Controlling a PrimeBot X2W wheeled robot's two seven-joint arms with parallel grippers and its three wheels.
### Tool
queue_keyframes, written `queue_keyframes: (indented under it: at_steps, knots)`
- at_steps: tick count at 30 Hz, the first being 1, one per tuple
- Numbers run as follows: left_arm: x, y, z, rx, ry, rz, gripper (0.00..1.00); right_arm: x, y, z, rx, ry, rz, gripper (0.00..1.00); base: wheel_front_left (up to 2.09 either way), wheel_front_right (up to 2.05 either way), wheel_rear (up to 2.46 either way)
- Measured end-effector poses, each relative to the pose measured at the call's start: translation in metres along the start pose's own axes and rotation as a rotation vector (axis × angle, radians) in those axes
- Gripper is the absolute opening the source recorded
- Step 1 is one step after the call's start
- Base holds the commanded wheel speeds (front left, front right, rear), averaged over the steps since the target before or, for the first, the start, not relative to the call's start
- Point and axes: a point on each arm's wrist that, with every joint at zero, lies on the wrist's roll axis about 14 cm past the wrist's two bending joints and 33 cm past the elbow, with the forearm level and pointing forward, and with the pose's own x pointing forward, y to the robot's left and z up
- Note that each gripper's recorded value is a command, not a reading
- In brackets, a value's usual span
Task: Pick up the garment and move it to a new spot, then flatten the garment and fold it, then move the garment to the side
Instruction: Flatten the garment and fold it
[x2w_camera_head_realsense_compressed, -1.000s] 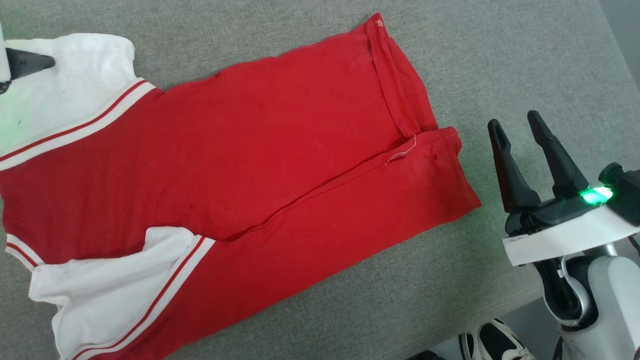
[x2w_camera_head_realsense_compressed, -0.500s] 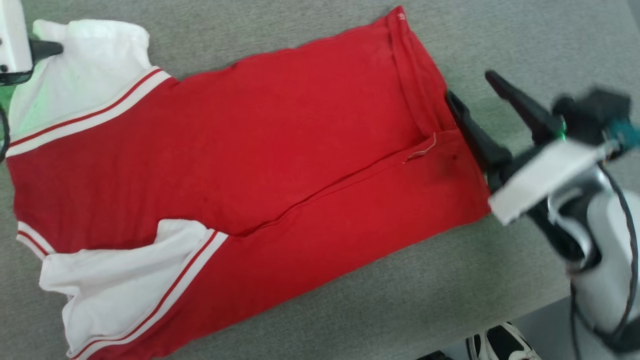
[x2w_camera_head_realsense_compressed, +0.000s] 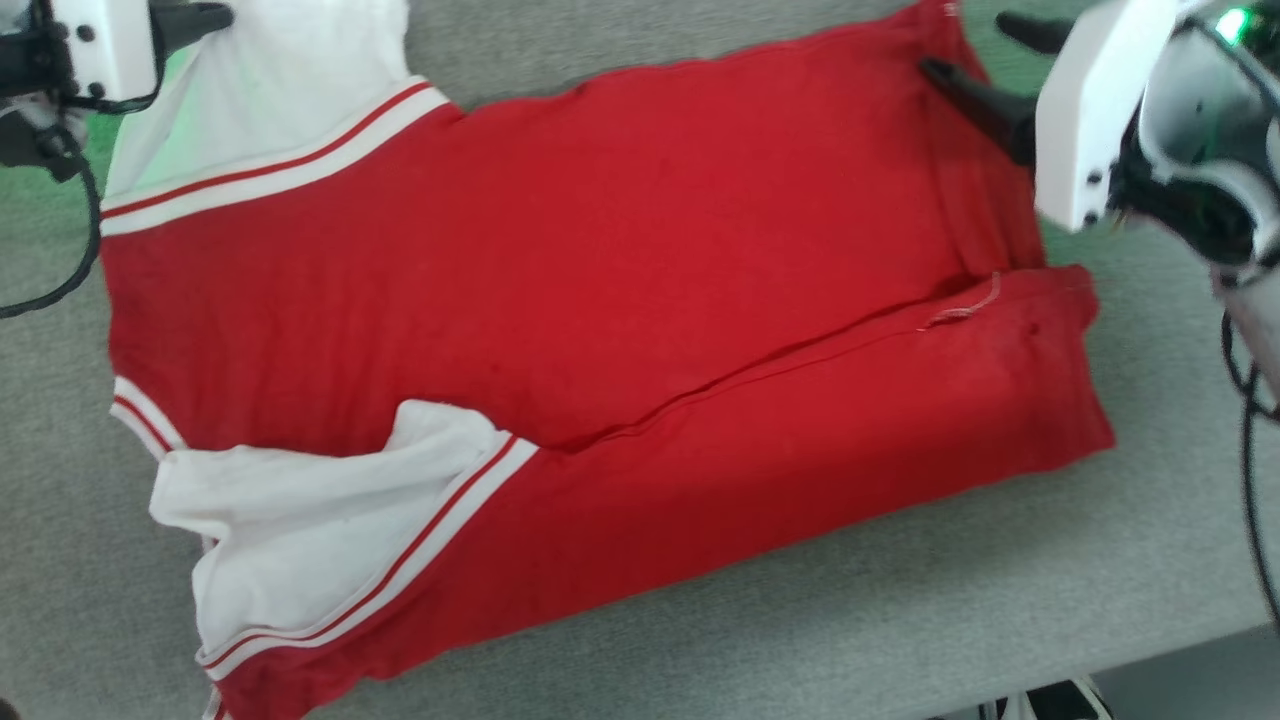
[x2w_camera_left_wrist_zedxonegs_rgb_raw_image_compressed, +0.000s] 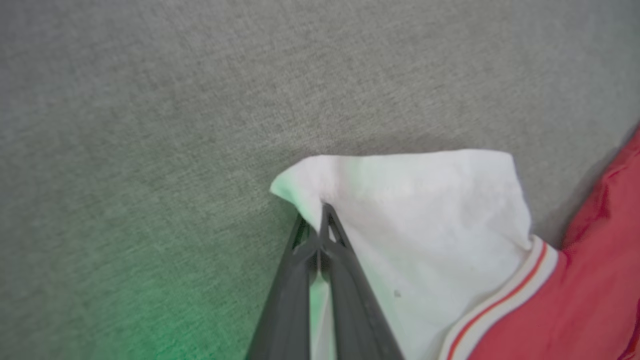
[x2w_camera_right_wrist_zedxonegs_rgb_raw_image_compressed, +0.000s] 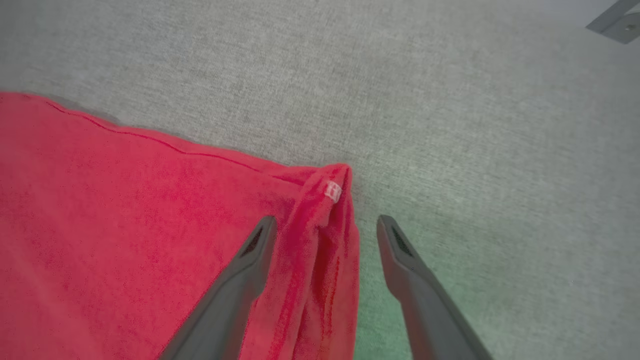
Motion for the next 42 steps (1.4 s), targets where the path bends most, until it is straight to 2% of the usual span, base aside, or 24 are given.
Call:
queue_keyframes:
  at_steps: [6,7,8,9,10,17,19,25,29,33,38,42]
  knots:
    - [0.001,0.003,-0.001,0.002,-0.024,-0.008,0.00,0.026,0.005,-0.016,0.008,0.161,0.025,1.00,0.00,0.00,0.00]
    - [0.001,0.002,-0.001,0.002,-0.031,-0.009,0.00,0.027,0.005,-0.016,0.002,0.182,0.029,0.62,0.00,0.00,0.00]
    - [0.001,0.002,-0.001,0.002,-0.036,-0.011,0.00,0.029,0.006,-0.014,0.002,0.184,0.033,0.42,0.00,0.00,0.00]
    - [0.001,0.001,0.000,0.003,-0.045,-0.014,0.00,0.030,0.007,-0.013,0.009,0.178,0.038,0.09,0.00,0.00,0.00]
    - [0.000,0.000,0.001,0.004,-0.055,-0.015,0.00,0.032,0.007,-0.012,0.013,0.174,0.042,0.00,0.00,0.00,0.00]
    - [-0.023,-0.031,0.013,0.011,-0.230,-0.097,0.00,0.019,0.002,0.012,0.031,0.022,0.033,0.00,0.00,0.00,0.00]
    - [-0.046,-0.046,0.020,0.023,-0.327,-0.134,0.00,0.007,0.005,0.021,0.032,-0.038,0.044,0.00,0.00,0.00,0.00]
    - [-0.102,-0.078,0.009,0.062,-0.485,-0.224,0.00,-0.018,0.007,0.021,0.017,-0.104,0.055,0.00,0.00,0.00,0.00]
    - [-0.129,-0.084,-0.027,0.071,-0.527,-0.243,0.00,-0.030,0.011,0.011,0.018,-0.122,0.072,0.00,0.00,0.00,0.00]
    - [-0.153,-0.081,-0.063,0.036,-0.584,-0.239,0.00,-0.041,0.016,-0.003,0.025,-0.137,0.088,0.00,0.00,0.00,0.00]
    - [-0.174,-0.077,-0.108,-0.079,-0.643,-0.237,0.00,-0.054,0.021,-0.020,0.049,-0.152,0.100,0.00,0.00,0.00,0.00]
    - [-0.177,-0.078,-0.150,-0.147,-0.618,-0.234,0.00,-0.061,0.022,-0.037,0.080,-0.156,0.098,0.00,0.00,0.00,0.00]
